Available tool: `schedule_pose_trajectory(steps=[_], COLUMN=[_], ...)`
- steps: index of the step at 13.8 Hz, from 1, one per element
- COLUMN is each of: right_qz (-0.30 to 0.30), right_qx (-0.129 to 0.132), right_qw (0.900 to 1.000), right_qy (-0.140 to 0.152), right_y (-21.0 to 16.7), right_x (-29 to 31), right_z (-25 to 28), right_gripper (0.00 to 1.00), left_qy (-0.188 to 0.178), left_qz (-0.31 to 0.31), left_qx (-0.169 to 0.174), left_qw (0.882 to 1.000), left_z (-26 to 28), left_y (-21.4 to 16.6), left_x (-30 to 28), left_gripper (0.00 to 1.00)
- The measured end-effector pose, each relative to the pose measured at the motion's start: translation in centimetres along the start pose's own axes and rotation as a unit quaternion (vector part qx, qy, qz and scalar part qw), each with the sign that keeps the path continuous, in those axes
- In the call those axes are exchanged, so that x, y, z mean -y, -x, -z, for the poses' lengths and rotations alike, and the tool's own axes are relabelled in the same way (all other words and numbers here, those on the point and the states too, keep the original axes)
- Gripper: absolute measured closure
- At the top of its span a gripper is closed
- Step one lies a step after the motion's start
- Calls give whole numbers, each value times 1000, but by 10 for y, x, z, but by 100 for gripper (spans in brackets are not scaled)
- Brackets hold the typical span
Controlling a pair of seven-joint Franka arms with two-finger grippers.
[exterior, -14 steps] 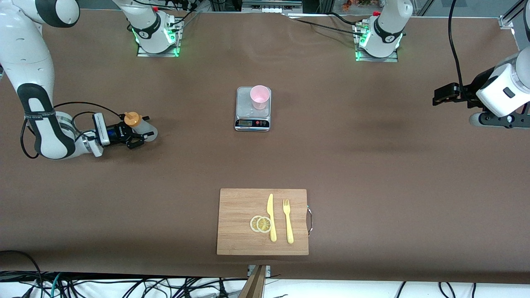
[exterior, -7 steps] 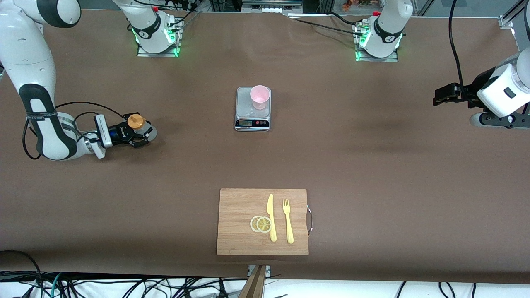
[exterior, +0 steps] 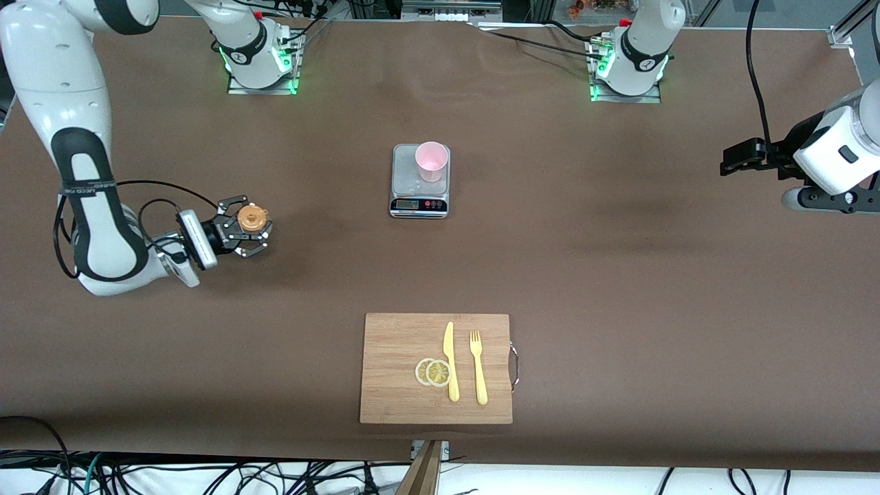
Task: Add sauce to pink cup with both arms
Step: 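Close the right gripper on the white sauce bottle and lift it, then carry the bottle with the right gripper over the pink cup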
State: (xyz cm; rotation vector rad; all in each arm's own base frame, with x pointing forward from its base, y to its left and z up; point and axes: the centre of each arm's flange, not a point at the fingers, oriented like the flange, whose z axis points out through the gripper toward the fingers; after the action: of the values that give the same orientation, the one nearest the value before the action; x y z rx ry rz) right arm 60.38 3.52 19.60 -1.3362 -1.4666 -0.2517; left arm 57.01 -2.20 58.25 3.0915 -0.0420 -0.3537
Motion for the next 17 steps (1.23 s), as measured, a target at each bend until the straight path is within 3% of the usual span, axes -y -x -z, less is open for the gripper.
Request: schedule_pose_trajectory(steps=[2,5,7,10,12,17], right_qz=[-36,-69,-90,-119,-138,-161], right_qx=[94,209,279,378,434,521], right_qw=[995,975,956,918,890,838], right_qy=[-10,-21,-26,-21,-10,27], right_y=[-57,-130,-162,-204,-229,-265], right_x=[-5,-12,-17,-20,-17,-4], right_z=[-6,-40,-72,-128,-170,-244], right_gripper=[73,73,73,73,73,73], left_qy=[0,0,0,0,0,0], left_qz=[0,0,0,0,0,1], left_qx=[0,0,0,0,0,0], left_qw=[1000,1000,1000,1000,1000,1000], left_z=[0,0,0,0,0,0], left_y=[0,0,0,0,0,0], left_x=[0,0,0,0,0,1], left_gripper=[0,0,0,0,0,0])
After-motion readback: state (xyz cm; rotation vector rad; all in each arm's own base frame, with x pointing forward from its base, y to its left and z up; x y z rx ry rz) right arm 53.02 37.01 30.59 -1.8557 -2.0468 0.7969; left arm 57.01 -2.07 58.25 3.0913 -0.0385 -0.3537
